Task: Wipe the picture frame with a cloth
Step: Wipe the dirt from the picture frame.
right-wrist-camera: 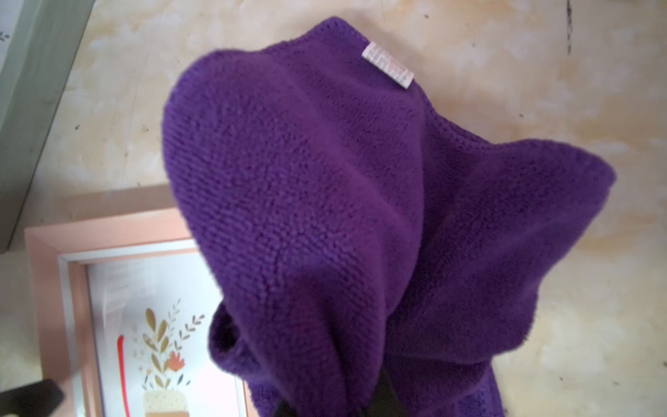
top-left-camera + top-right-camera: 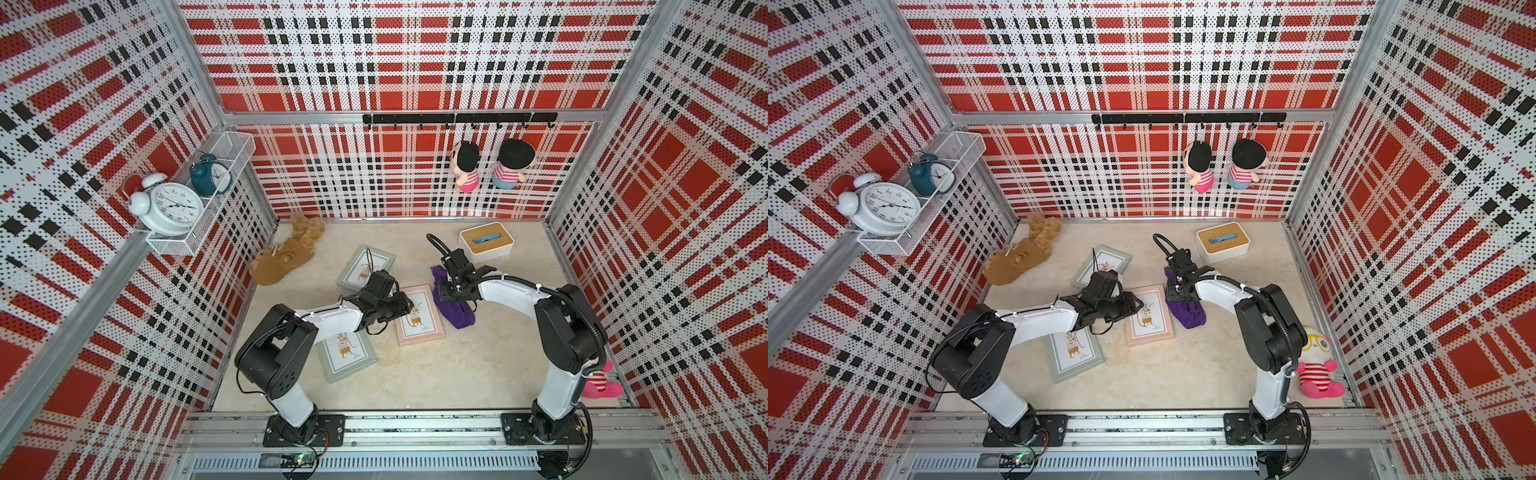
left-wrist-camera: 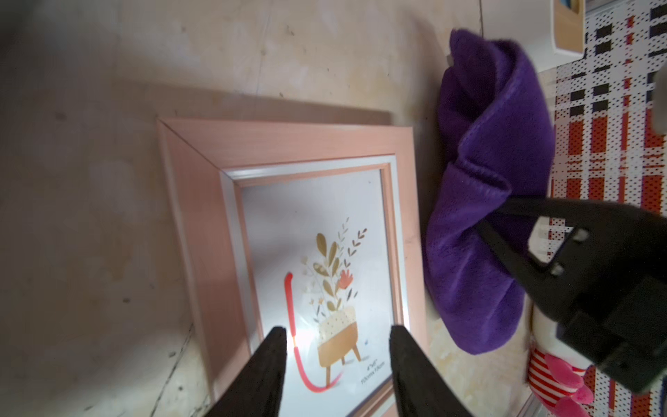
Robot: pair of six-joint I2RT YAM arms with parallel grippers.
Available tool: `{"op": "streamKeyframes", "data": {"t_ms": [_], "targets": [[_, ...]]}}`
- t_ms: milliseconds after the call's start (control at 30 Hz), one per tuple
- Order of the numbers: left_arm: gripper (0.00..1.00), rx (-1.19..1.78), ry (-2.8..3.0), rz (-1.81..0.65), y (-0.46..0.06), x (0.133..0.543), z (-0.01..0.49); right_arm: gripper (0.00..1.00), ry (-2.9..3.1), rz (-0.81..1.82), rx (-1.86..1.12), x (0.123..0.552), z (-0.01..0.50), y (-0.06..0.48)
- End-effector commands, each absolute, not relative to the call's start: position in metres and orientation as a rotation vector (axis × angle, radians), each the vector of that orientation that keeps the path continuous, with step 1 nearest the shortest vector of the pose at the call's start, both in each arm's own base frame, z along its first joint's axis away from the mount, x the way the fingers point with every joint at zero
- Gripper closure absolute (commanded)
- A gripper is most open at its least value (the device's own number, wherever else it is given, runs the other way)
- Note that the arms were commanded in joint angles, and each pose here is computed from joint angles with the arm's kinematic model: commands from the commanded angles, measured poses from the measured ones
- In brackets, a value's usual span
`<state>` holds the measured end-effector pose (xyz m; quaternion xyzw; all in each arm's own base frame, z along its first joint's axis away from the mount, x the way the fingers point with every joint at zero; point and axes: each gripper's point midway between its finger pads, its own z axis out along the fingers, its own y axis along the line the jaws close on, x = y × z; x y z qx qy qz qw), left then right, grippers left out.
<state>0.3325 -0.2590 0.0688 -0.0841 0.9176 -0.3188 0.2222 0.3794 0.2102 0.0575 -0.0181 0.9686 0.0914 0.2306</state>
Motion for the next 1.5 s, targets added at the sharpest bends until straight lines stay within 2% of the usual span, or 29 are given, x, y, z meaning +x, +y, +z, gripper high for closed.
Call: {"op": "streamKeyframes", "data": {"t_ms": [0,100,200,433,567,867,1000,1267,1367,1467], "targets": [[0.50,-0.318,2.543,-0.802,-0.232,0.330,0.061,1.00,2.612,0.388,-0.065,0.372,0.079,0.219],[0.56,-0.346,2.560,-0.825,-0.225,0.326,0.050,1.00,2.632,0.554,-0.061,0.358,0.079,0.235],[0.58,-0.301,2.555,-0.833,-0.230,0.327,0.048,1.00,2.655,0.637,-0.093,0.345,0.073,0.250],[0.65,-0.281,2.611,-0.801,-0.237,0.329,0.023,1.00,2.687,0.645,-0.144,0.344,0.055,0.256],[0.74,-0.296,2.628,-0.775,-0.233,0.326,0.014,1.00,2.687,0.566,-0.172,0.362,0.046,0.257],[0.77,-0.332,2.661,-0.700,-0.219,0.317,-0.004,1.00,2.633,0.410,-0.212,0.426,0.043,0.273],[0.78,-0.364,2.687,-0.680,-0.214,0.311,-0.013,1.00,2.683,0.373,-0.286,0.400,0.030,0.266],[0.81,-0.445,2.709,-0.650,-0.207,0.300,-0.029,1.00,2.755,0.427,-0.480,0.281,0.019,0.252],[0.81,-0.444,2.712,-0.651,-0.207,0.299,-0.031,1.00,2.710,0.418,-0.455,0.288,0.023,0.250],[0.82,-0.412,2.721,-0.654,-0.209,0.299,-0.033,1.00,2.656,0.370,-0.423,0.337,0.033,0.255]]}}
